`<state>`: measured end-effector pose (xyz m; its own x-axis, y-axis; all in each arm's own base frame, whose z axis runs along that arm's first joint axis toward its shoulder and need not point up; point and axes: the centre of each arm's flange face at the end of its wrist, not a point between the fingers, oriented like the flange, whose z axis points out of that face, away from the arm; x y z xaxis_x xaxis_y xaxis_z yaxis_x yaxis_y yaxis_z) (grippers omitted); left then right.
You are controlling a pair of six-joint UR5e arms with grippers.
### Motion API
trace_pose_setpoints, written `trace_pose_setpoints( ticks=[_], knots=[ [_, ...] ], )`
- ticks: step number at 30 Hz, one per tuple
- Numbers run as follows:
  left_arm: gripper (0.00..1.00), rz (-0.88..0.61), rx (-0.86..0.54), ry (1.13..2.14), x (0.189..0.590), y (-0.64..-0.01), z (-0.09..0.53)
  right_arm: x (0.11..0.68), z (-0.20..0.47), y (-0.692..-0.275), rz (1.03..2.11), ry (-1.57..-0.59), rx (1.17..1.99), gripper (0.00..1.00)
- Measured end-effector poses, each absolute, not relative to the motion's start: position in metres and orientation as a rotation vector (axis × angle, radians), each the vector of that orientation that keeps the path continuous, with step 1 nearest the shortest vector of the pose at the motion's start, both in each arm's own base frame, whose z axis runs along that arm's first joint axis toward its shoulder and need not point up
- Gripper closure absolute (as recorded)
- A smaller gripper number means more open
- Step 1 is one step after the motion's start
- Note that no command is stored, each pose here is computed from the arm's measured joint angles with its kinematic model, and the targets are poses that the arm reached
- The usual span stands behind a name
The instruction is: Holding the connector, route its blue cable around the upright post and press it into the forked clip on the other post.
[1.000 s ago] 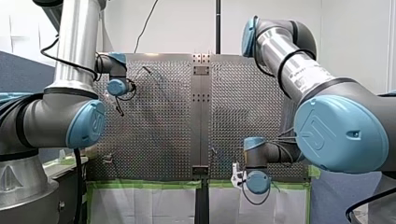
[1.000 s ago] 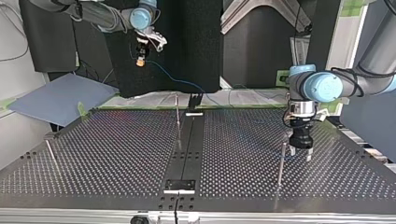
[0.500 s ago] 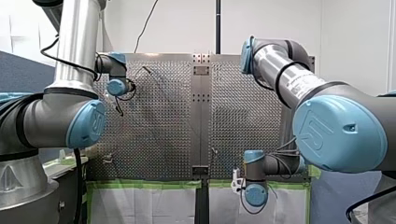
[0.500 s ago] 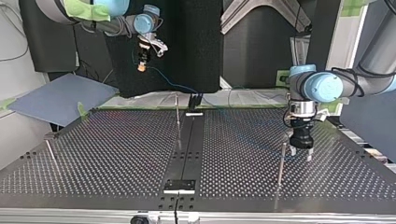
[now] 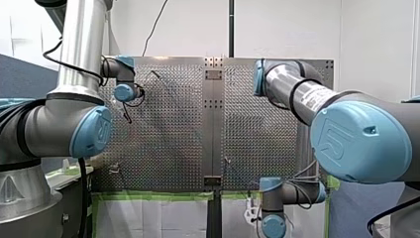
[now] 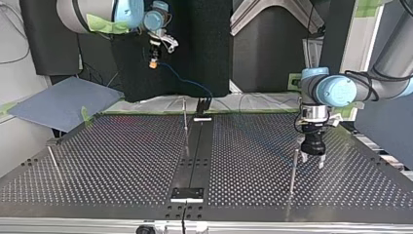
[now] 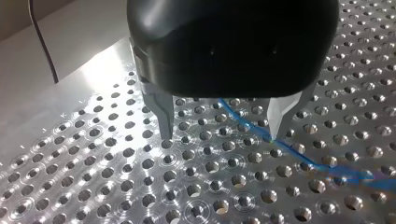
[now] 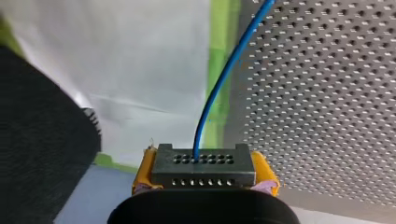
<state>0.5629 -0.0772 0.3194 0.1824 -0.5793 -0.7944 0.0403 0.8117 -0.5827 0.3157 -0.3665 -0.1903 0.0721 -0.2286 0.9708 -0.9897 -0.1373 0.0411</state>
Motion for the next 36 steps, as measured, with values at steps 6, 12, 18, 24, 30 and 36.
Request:
trace_pose_setpoints(
  ticks=[6,12,18,24,30,36],
  knots=[
    [0.0,-0.462,-0.491,1.326,0.563,-0.077,0.319,0.309,-0.209,-0.353,1.108,-1.282,1.544,1.0],
    [0.0,-0.462,-0.491,1.325,0.563,-0.077,0.319,0.307,-0.211,-0.353,1.092,-1.279,1.546,1.0],
    [0.0,-0.461,-0.491,1.324,0.563,-0.076,0.32,0.309,-0.198,-0.362,1.096,-1.27,1.535,1.0],
    [0.0,-0.461,-0.492,1.324,0.563,-0.076,0.319,0.317,-0.178,-0.37,1.101,-1.264,1.54,1.0],
    [0.0,-0.461,-0.492,1.324,0.563,-0.076,0.319,0.321,-0.157,-0.38,1.101,-1.264,1.54,1.0],
    [0.0,-0.462,-0.491,1.325,0.563,-0.077,0.319,0.322,-0.133,-0.393,1.095,-1.266,1.537,1.0]
  ],
)
